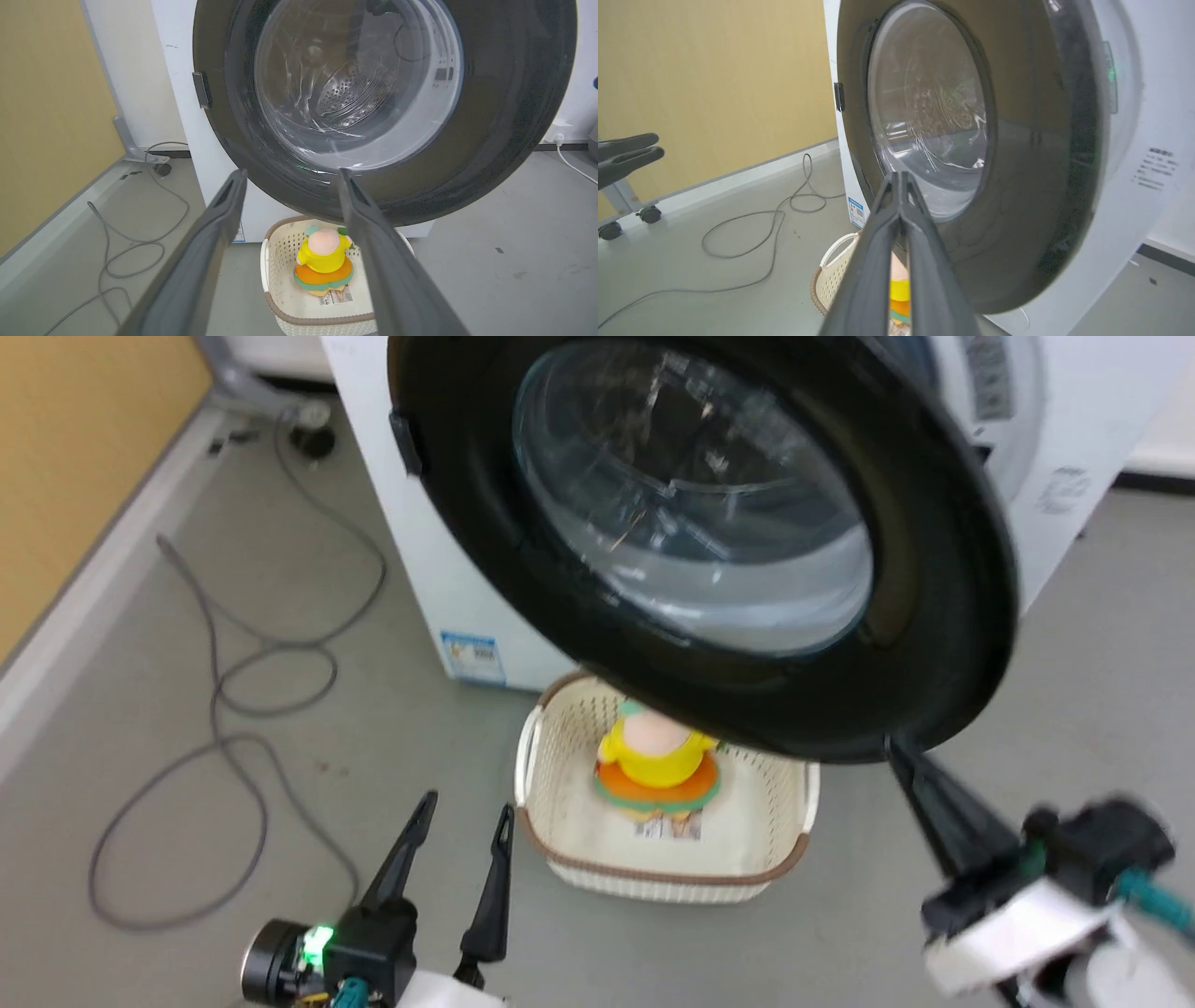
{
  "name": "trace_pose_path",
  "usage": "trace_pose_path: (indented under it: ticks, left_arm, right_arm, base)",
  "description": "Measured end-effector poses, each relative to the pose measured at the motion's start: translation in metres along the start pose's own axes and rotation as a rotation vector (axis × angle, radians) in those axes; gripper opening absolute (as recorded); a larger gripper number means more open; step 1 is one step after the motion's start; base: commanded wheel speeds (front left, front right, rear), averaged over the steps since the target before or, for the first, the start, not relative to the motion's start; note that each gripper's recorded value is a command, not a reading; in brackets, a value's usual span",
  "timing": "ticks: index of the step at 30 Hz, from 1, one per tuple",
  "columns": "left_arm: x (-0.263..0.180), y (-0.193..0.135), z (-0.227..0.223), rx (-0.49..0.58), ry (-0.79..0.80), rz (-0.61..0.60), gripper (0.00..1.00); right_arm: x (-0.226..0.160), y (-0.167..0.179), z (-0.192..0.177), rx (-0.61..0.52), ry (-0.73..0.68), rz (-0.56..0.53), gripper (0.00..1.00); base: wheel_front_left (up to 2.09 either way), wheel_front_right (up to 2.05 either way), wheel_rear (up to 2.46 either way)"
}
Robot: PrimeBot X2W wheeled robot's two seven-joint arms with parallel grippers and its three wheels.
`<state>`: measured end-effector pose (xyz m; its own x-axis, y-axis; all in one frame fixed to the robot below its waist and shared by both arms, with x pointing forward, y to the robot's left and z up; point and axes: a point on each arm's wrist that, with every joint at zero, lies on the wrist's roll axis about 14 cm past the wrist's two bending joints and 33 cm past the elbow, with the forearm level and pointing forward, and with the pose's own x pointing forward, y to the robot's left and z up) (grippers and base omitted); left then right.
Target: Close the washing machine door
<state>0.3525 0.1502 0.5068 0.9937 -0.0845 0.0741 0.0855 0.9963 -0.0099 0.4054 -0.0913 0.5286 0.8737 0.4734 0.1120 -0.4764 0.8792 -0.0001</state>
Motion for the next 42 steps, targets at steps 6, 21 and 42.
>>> trace_pose_path:
  ticks: [6,21,42]
  left_arm:
    - [0.014,0.009,-0.009,-0.003,0.023,0.036,1.0]
    - [0.028,0.025,-0.025,0.006,0.065,0.093,1.0]
    - [0.035,0.03,-0.034,0.004,0.086,0.118,1.0]
  right_arm:
    - [0.053,-0.032,0.0,-0.026,0.029,0.048,0.0]
    - [0.124,-0.105,-0.038,0.012,0.166,-0.047,0.0]
    - [0.171,-0.169,-0.044,0.109,0.203,-0.237,0.0]
  base:
    - [0.0,0.0,0.0]
    - [0.0,0.0,0.0]
    - [0.0,0.0,0.0]
